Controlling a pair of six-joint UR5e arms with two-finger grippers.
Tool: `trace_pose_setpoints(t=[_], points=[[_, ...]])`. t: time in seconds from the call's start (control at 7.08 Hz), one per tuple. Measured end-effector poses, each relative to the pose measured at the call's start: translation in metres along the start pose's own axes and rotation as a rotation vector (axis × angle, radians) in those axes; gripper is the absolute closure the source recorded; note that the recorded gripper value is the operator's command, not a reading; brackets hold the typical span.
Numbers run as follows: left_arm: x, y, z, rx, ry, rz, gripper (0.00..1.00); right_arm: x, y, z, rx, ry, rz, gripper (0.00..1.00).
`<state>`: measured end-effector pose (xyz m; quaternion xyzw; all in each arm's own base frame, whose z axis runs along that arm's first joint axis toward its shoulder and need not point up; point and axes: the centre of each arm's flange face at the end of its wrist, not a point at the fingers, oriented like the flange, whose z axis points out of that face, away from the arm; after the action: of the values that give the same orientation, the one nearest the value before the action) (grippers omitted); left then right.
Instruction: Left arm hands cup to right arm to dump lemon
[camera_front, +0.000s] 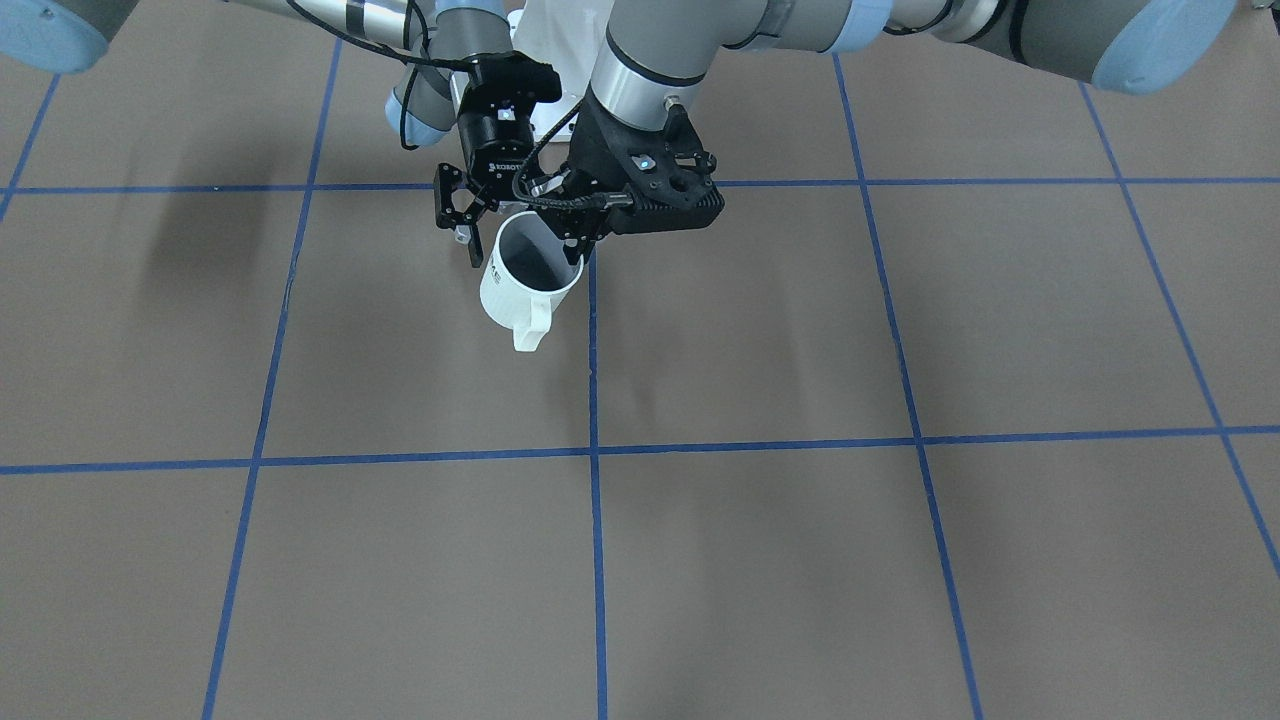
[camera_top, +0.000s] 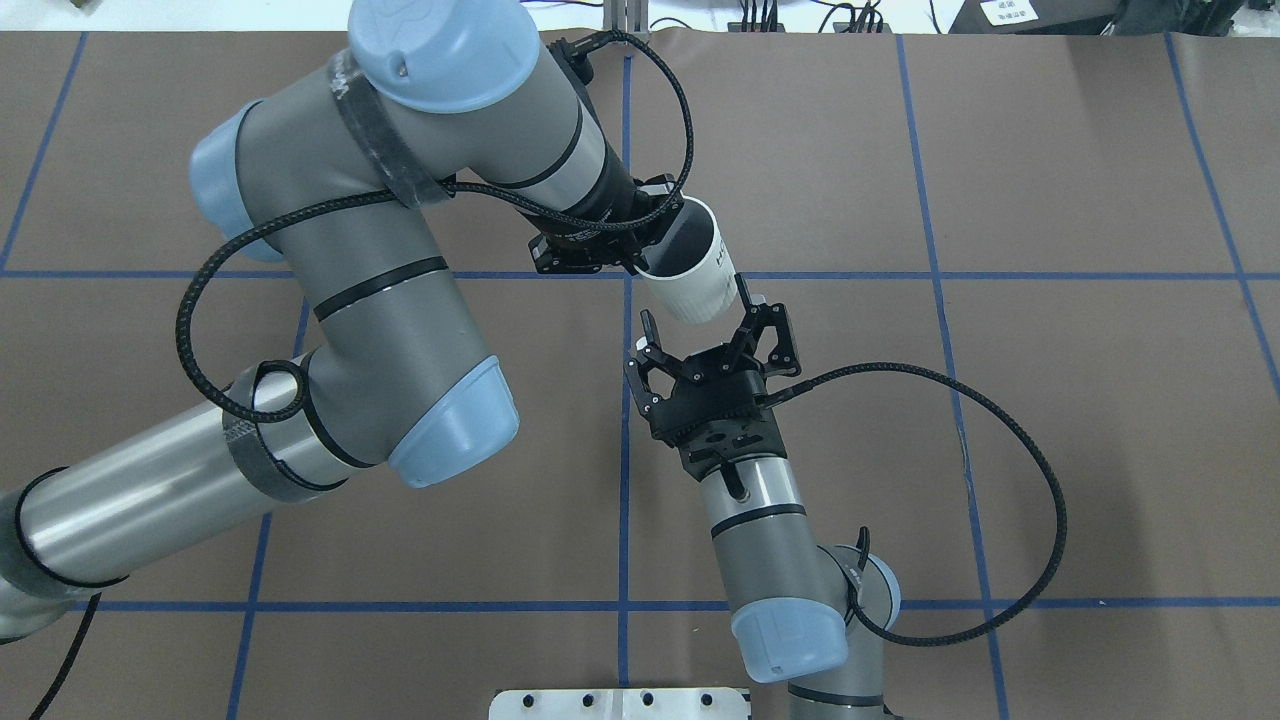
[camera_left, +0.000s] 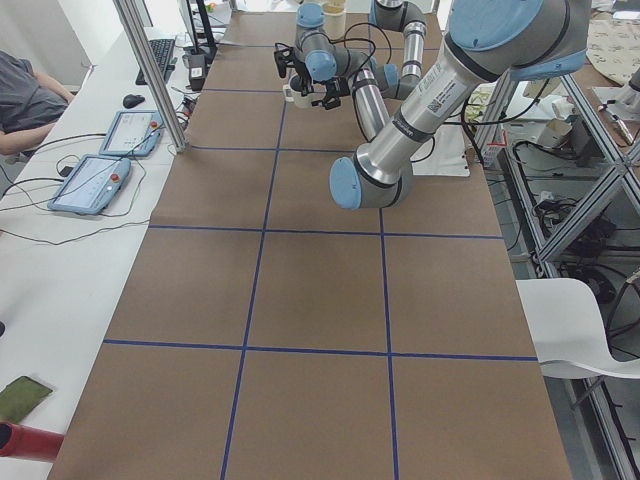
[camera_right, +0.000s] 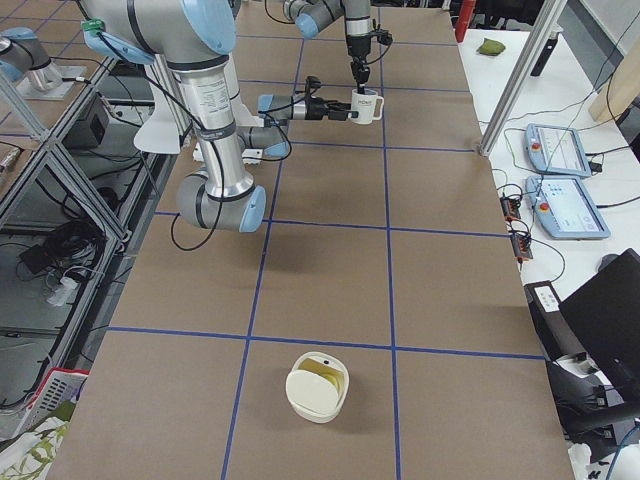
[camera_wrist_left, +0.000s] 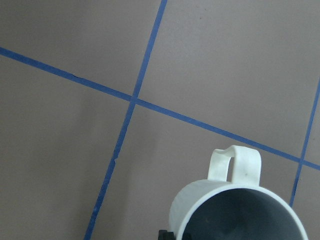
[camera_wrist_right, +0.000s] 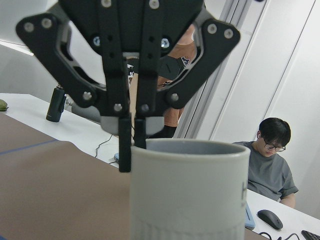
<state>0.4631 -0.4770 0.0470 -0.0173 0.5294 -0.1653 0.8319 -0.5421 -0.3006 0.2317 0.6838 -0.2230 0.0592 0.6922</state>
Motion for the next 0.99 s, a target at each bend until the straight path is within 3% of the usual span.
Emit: trace_pose_setpoints(t=[0.28, 0.71, 0.99], points=[[-0.001, -0.009, -0.003, 0.013, -0.002, -0.007, 1.0, 0.009, -0.014, -0.042, 0.003, -0.043, -0.009, 0.01], [-0.004, -0.026, -0.004, 0.032, -0.011, 0.005, 1.0, 0.029, -0.011, -0.063, 0.019, -0.075, 0.035, 0.01], [-0.008, -0.044, -0.006, 0.052, -0.024, 0.024, 1.0, 0.043, -0.02, -0.066, 0.053, -0.082, 0.146, 0.01]])
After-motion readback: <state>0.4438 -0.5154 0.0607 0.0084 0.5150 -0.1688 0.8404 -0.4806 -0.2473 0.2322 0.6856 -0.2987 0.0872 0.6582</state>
